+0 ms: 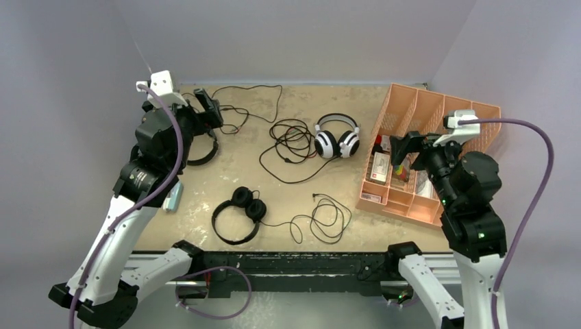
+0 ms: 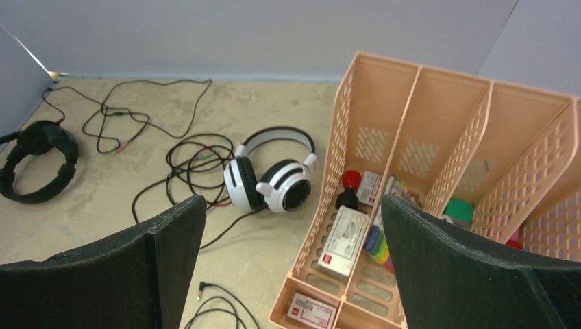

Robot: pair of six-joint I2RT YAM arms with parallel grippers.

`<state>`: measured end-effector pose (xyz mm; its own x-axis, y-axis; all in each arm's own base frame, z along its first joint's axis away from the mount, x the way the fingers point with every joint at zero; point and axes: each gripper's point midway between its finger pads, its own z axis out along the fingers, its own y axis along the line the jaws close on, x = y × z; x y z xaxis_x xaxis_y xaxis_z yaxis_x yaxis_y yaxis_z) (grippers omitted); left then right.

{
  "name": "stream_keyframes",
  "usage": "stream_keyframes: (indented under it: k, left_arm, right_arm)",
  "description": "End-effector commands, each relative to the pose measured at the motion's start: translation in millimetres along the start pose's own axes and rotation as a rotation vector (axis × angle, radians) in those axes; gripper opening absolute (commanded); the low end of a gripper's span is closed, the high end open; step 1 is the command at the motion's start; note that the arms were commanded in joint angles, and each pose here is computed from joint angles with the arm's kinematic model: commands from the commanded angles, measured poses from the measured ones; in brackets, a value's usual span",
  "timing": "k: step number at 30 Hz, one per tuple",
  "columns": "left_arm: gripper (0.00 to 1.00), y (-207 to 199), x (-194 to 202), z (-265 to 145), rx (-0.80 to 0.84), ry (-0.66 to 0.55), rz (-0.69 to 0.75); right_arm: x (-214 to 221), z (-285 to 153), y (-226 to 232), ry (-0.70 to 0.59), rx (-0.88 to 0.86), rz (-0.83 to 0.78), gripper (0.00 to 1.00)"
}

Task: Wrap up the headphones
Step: Pick up the headphones from the center of the board.

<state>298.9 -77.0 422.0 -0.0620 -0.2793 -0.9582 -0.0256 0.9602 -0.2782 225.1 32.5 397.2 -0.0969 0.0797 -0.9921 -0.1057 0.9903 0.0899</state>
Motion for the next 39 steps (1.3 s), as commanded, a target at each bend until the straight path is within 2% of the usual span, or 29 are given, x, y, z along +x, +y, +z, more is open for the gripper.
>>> stream_keyframes:
  k: [1, 8, 14, 17, 23, 27, 34, 39]
  left_arm:
    - [0.93, 11.4, 9.7, 8.5, 0.002, -0.003, -0.075]
    - [0.97, 38.2, 44.2, 17.8, -0.049, 0.062, -0.108]
    - [0.97, 49.0, 53.1, 16.6, -0.073, 0.078, -0.145]
    - [0.97, 56.4, 47.1, 11.4, -0.107, 0.061, -0.16]
    - [0.96, 74.0, 26.6, -6.5, -0.187, -0.017, -0.184]
    - [0.96, 80.4, 17.3, -18.1, -0.211, -0.051, -0.196]
    - [0.96, 83.7, 12.9, -26.7, -0.221, -0.053, -0.188]
    - [0.96, 82.2, 13.6, -29.0, -0.21, -0.046, -0.186]
  right_arm:
    - [14.1, 14.8, 0.2, 0.024, 0.015, 0.049, 0.99]
    - [57.1, 51.6, 23.1, 0.142, -0.102, 0.066, 0.99]
    - [101.3, 92.2, 76.5, 0.302, -0.353, 0.104, 0.99]
    - [127.0, 106.3, 117.1, 0.384, -0.483, 0.08, 0.99]
    - [183.5, 109.6, 232.8, 0.534, -0.804, -0.057, 0.99]
    - [216.0, 109.3, 301.1, 0.59, -0.948, -0.119, 0.99]
    - [262.0, 121.5, 379.4, 0.787, -0.965, 0.08, 0.97]
    - [305.1, 125.6, 396.9, 0.975, -0.925, 0.184, 0.99]
